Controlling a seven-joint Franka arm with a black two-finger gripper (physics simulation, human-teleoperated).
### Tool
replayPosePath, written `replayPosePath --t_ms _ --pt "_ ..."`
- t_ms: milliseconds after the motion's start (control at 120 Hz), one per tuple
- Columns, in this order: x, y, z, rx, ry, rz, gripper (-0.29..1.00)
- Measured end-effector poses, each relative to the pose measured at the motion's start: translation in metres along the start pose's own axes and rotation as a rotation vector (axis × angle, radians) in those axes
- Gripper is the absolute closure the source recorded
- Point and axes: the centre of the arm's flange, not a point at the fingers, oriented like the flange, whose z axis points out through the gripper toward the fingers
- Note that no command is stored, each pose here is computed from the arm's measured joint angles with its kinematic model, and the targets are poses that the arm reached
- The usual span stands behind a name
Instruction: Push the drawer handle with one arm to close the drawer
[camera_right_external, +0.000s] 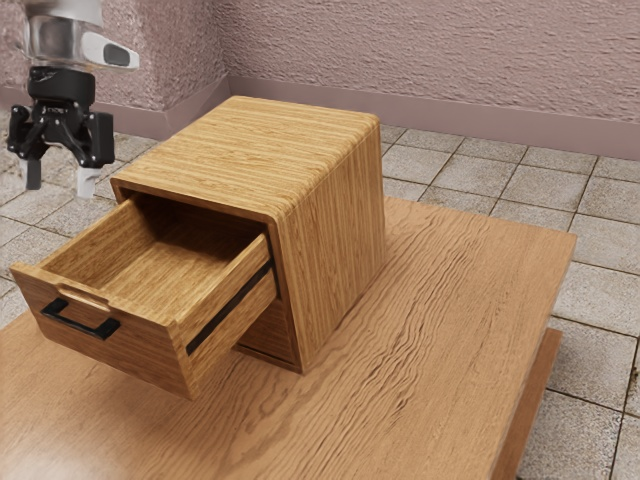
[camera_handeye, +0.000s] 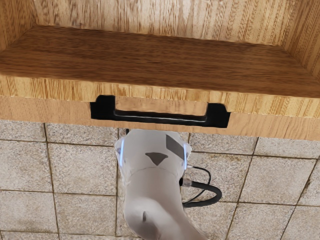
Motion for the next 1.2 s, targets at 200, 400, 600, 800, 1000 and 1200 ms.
replayPosePath --t_ms 200,400,600,800,1000,1200 --pt "-0.032 0.018 0.005 0.013 0.321 0.008 0.0" --pt "-0.19 0.023 0.168 0.047 0.527 -0.049 0.22" --pt "-0.176 0.027 0.208 0.063 0.54 -0.099 0.53" --pt "-0.143 0.028 0.212 0.054 0.528 -0.127 0.65" --pt "-0.11 0.03 0.206 0.041 0.537 -0.143 0.7" --pt "-0.082 0.024 0.206 0.015 0.534 -0.165 0.72"
